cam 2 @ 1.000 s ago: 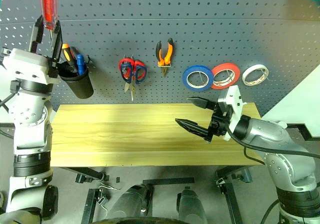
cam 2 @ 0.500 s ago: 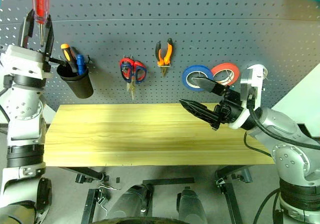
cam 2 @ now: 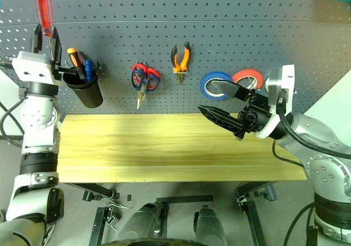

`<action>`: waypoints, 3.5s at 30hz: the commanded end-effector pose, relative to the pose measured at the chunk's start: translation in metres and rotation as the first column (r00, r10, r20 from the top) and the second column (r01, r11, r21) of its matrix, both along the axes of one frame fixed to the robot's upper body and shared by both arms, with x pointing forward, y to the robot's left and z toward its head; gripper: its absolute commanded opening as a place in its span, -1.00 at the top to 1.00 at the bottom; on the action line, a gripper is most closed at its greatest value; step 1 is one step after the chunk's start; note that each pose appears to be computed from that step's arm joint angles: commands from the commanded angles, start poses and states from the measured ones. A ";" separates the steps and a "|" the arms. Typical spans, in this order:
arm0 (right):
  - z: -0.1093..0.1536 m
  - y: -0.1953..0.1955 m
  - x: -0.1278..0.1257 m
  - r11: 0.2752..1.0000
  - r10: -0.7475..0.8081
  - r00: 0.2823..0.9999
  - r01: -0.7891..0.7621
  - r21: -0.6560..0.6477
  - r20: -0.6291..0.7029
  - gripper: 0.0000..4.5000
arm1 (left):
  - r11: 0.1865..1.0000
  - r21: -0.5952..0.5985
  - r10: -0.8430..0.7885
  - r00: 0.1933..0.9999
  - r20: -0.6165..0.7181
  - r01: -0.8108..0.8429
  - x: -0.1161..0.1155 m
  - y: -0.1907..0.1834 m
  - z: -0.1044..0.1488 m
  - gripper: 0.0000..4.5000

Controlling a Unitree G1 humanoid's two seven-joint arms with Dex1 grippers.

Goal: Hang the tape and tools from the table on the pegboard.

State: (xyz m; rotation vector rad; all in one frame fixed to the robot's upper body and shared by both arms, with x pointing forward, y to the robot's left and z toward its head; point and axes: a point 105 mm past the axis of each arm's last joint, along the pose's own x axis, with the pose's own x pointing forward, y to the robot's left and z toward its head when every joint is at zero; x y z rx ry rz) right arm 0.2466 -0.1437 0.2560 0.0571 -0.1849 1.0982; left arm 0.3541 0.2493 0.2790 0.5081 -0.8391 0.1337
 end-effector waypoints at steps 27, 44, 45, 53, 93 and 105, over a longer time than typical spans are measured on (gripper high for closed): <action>0.018 -0.003 -0.010 0.999 -0.015 0.999 0.016 -0.031 0.047 -1.00 | 0.988 -0.144 0.042 0.991 -0.128 -0.060 -0.022 0.003 -0.047 0.64; 0.015 -0.006 -0.004 0.998 -0.026 0.999 0.028 -0.047 0.045 -1.00 | 0.976 -0.176 0.113 0.990 -0.086 -0.126 -0.025 0.011 -0.038 -0.97; 0.015 -0.006 -0.004 0.998 -0.026 0.999 0.028 -0.048 0.046 -1.00 | 0.983 -0.148 0.095 0.992 -0.087 -0.107 -0.023 0.005 -0.035 -0.97; 0.016 0.000 0.001 0.999 -0.006 0.997 0.010 -0.043 0.075 -1.00 | 0.995 -0.018 -0.098 0.993 0.059 0.100 -0.034 -0.054 0.019 -0.97; -0.174 -0.003 0.006 0.815 -0.577 0.787 0.572 -0.092 -0.217 -1.00 | 0.917 -0.204 -0.351 0.454 -0.819 0.342 -0.068 -0.066 -0.241 -0.97; -0.191 0.006 -0.007 0.814 -0.572 0.767 0.575 -0.086 -0.292 -1.00 | 0.933 -0.227 -0.341 0.476 -0.811 0.281 -0.085 -0.042 -0.242 -0.97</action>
